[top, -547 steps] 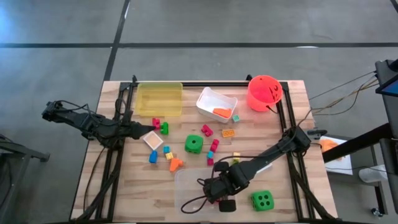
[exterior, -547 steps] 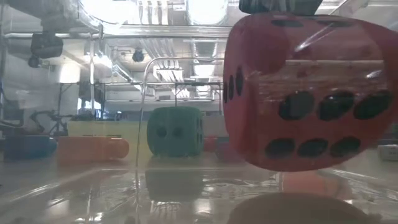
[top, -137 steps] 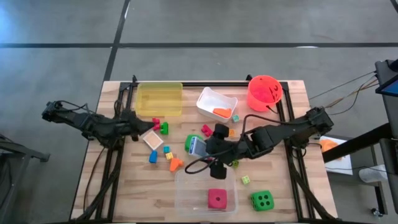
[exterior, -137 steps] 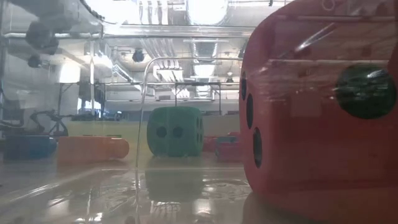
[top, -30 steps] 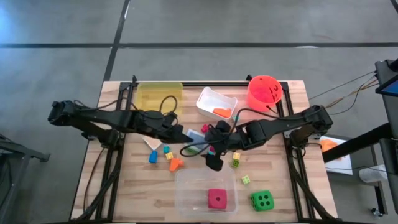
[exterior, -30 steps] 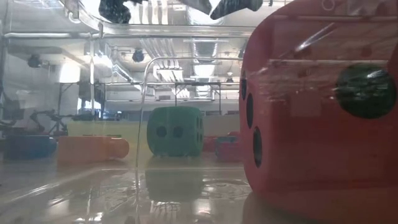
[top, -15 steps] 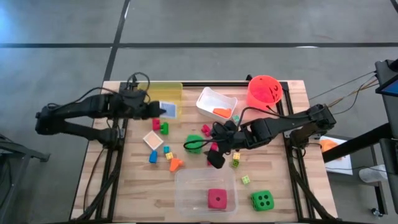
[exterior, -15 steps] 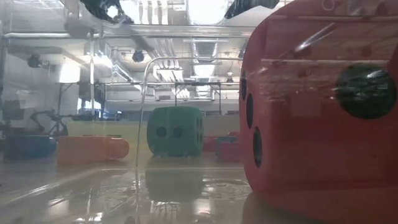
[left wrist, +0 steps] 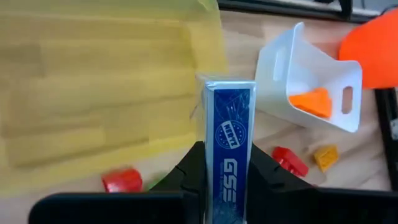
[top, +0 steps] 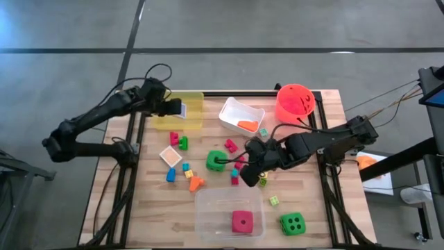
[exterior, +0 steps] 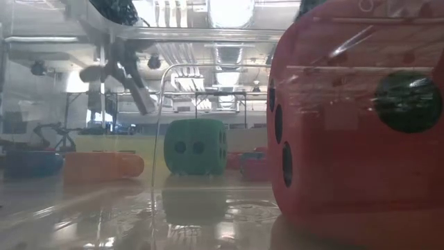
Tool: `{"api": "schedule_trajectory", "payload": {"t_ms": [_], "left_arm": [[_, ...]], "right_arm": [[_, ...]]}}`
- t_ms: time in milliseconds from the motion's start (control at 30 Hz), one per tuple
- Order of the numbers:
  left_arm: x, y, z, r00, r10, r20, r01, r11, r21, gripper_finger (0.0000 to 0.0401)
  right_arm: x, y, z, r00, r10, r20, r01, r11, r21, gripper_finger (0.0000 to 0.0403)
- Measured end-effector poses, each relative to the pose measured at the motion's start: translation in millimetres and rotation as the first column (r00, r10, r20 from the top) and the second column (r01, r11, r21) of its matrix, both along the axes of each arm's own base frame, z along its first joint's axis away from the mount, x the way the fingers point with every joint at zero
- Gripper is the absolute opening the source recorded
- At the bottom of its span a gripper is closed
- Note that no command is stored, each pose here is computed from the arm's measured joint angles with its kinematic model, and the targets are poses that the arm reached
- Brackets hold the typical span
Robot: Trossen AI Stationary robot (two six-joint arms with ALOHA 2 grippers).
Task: Pick & Place Toys
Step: Put the blue deck of cards into the yellow bin
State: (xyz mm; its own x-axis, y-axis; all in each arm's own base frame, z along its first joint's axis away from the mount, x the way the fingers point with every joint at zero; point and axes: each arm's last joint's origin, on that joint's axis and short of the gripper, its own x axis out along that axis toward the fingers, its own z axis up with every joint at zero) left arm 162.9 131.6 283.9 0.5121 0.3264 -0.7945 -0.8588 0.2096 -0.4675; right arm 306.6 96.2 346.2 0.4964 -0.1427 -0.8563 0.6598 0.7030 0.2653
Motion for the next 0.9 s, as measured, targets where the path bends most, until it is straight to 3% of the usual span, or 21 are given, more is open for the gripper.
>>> {"api": "schedule_trajectory", "payload": {"t_ms": [133,367,900], "left_arm": [[6.3,15.6,-7.9,0.998,-0.021,0.058,0.022,1.000,-0.006,0.0050],[20.4,33.6,-34.7,0.998,-0.067,-0.021,0.066,0.996,-0.053,0.0050],[41.9,66.5,-85.5,0.994,-0.081,-0.073,0.070,0.988,-0.141,0.0050]], "right_arm": [[-19.5,5.9,8.5,0.999,-0.044,-0.008,0.044,0.999,-0.029,0.0395],[-37.8,14.0,19.4,0.997,-0.068,0.032,0.069,0.997,-0.042,0.0395],[-40.4,18.6,19.4,0.996,-0.082,0.035,0.083,0.996,-0.026,0.0395]]}}
